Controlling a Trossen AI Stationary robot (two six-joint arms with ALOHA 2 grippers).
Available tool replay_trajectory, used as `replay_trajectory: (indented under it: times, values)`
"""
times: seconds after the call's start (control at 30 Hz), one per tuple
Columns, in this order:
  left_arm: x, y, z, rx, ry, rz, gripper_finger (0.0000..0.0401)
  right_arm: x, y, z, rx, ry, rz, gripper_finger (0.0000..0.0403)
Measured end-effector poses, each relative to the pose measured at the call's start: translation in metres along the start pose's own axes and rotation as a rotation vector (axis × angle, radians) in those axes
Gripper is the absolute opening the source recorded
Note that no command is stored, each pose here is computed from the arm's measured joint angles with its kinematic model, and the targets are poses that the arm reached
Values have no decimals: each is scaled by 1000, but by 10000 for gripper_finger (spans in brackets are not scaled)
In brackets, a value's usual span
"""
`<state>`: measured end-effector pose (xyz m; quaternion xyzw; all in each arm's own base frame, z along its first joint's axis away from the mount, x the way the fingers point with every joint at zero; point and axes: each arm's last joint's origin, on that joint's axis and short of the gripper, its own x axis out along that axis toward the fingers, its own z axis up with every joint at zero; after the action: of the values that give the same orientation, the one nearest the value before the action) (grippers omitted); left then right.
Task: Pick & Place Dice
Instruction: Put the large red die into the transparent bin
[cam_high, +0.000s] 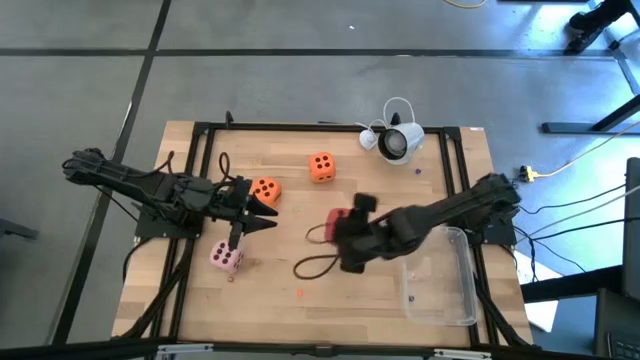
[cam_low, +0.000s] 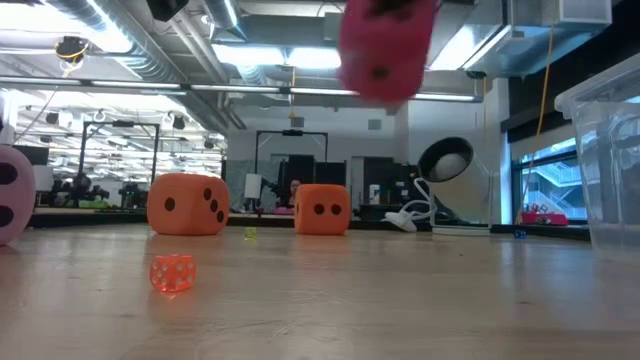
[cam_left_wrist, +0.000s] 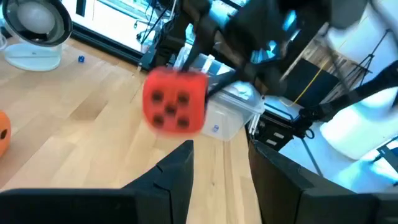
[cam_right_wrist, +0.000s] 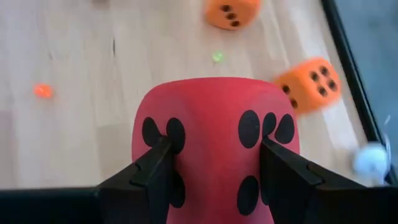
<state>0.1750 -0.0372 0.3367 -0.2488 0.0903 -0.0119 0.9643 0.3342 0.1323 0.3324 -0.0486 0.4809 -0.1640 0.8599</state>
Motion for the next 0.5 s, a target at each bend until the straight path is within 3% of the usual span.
replay_trajectory:
  times: [0.2,0.5]
  values:
    - [-6,-1,3,-5,-26,-10,148,-79,-37,-21,214,91,116,193]
    - [-16,0,8,-8,-71,-1,148,-156,-51,-67,348,192,402,181]
